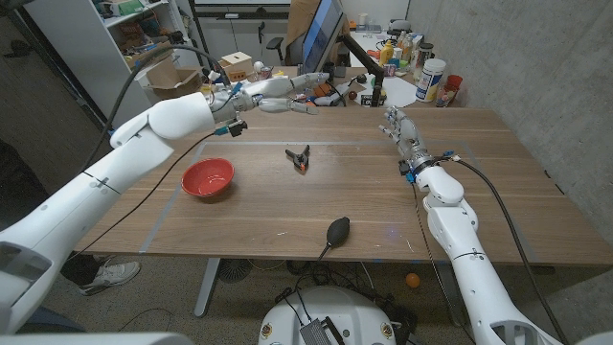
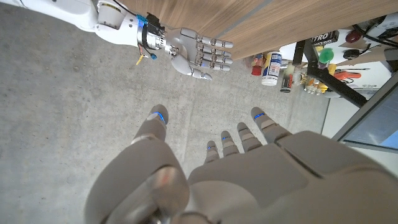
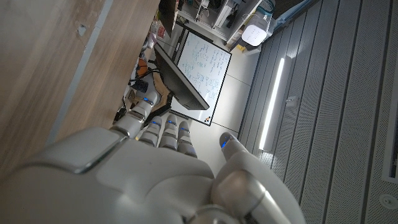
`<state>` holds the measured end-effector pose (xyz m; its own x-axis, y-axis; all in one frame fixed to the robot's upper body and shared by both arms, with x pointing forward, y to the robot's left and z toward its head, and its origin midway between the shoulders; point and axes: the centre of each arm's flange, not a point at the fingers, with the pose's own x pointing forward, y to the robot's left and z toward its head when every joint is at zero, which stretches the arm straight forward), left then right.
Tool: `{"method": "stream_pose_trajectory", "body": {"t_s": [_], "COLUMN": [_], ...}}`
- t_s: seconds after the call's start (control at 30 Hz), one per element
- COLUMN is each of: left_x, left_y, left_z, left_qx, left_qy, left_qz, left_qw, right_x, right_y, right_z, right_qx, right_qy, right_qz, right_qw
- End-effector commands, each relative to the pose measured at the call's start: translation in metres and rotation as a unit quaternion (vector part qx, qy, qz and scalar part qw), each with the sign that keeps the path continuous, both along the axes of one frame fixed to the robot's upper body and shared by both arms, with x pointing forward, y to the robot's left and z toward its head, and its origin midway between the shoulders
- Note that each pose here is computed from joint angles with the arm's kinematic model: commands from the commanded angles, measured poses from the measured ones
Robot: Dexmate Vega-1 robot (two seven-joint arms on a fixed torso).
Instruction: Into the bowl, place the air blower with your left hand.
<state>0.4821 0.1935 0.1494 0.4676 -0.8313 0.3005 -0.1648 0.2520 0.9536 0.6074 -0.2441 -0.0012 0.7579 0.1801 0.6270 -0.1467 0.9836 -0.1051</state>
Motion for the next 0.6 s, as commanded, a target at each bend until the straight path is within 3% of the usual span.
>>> {"method": "stream_pose_trajectory", "body": {"t_s": [0.03, 0.23, 0.37, 0.53, 0.57, 0.6], "left_x": [-0.033, -0.05, -0.06, -0.07, -0.07, -0.073], "left_y": [-0.046, -0.063, -0.071, -0.078, -0.078, -0.08], "left_z": [0.005, 0.001, -0.004, -0.008, -0.008, -0.01], "left_qx": [0.113, 0.164, 0.202, 0.245, 0.246, 0.261], "left_qy": [-0.066, -0.121, -0.179, -0.224, -0.225, -0.239], "left_qz": [0.007, 0.014, 0.031, 0.047, 0.047, 0.052], "left_qw": [0.991, 0.979, 0.963, 0.942, 0.942, 0.934], "right_x": [-0.005, -0.005, -0.004, -0.003, -0.003, -0.003], "right_y": [-0.016, -0.02, -0.022, -0.024, -0.024, -0.025], "right_z": [-0.006, -0.007, -0.009, -0.011, -0.011, -0.012], "right_qx": [0.014, 0.017, 0.018, 0.021, 0.021, 0.023], "right_qy": [-0.004, -0.006, -0.005, -0.003, -0.003, -0.003], "right_qz": [-0.009, -0.011, -0.013, -0.018, -0.018, -0.019], "right_qw": [0.9999, 0.9998, 0.9997, 0.9996, 0.9996, 0.9996]}}
